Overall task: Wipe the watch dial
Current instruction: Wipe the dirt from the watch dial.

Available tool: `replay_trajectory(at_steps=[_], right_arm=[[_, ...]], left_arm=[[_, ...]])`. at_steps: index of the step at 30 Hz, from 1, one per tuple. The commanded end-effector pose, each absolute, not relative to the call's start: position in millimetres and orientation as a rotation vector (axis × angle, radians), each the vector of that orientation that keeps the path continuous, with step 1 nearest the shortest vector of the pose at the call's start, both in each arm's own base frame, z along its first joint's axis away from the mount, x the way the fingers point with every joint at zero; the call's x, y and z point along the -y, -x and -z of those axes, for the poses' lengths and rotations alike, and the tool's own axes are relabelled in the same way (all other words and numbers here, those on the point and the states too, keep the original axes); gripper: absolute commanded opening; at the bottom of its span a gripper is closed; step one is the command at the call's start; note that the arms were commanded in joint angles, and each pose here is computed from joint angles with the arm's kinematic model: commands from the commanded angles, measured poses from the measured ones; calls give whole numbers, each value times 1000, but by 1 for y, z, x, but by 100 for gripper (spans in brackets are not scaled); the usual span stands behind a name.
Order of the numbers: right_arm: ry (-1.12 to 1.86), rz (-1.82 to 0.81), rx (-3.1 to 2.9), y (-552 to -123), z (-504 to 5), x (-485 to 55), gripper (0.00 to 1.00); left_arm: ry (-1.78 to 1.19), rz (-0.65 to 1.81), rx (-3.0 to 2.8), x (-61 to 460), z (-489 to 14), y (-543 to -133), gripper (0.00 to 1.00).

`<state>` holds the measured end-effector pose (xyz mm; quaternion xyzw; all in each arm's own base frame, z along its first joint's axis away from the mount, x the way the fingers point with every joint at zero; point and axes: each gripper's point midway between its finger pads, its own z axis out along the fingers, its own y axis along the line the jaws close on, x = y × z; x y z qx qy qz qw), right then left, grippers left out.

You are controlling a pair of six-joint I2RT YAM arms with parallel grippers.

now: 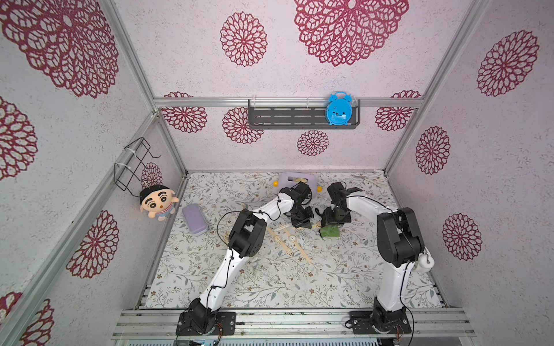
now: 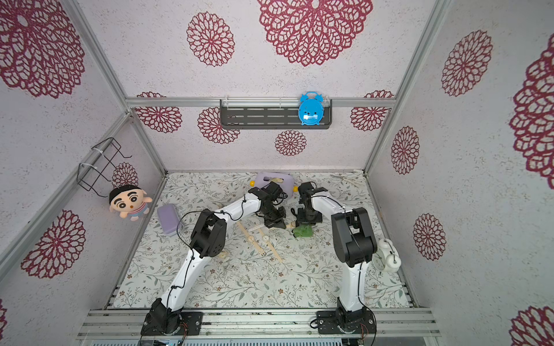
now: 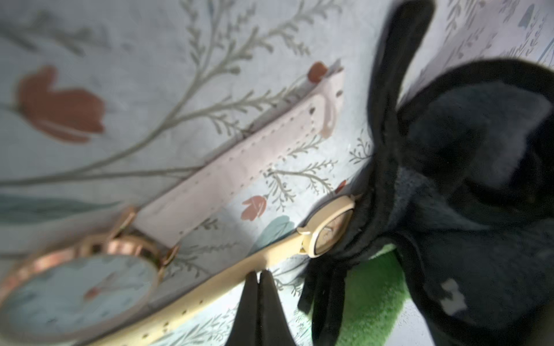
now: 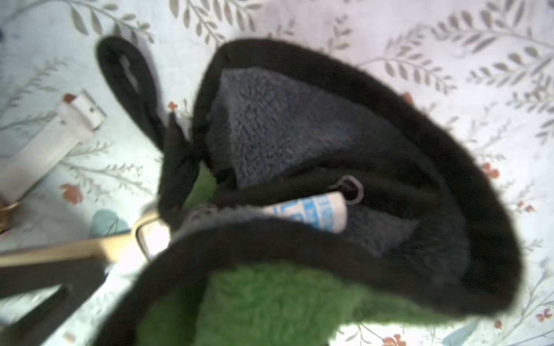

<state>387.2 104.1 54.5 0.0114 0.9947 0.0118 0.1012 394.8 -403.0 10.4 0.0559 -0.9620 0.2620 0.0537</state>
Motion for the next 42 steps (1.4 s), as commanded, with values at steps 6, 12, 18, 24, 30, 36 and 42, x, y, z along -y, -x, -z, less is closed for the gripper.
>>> replay_trajectory(at_steps=[6,12,18,24,30,36,42], right_arm=[[-105,-410,-2749,-388,-120,-100,0],[-27,-626,-2748,-393,-110,-143,0],[6,-605,-2813,-399,-76,-163,0],[92,-389,-2907,-397,-41,-171,0],[99,-26,-2994,-386,-16,-152,0],[41,358,-3013,-386,-7,-118,0],[-36,468,-2992,-397,-13,-86,0]], left_arm=[[-277,-589,2979,370,44,-406,0],[-272,-585,2978,370,44,-405,0],[-268,-584,2980,370,43,-405,0],[-270,-574,2976,368,46,-404,0],[-273,-571,2972,368,48,-403,0],[-276,-578,2977,369,47,-404,0],[-279,-578,2983,367,45,-407,0]])
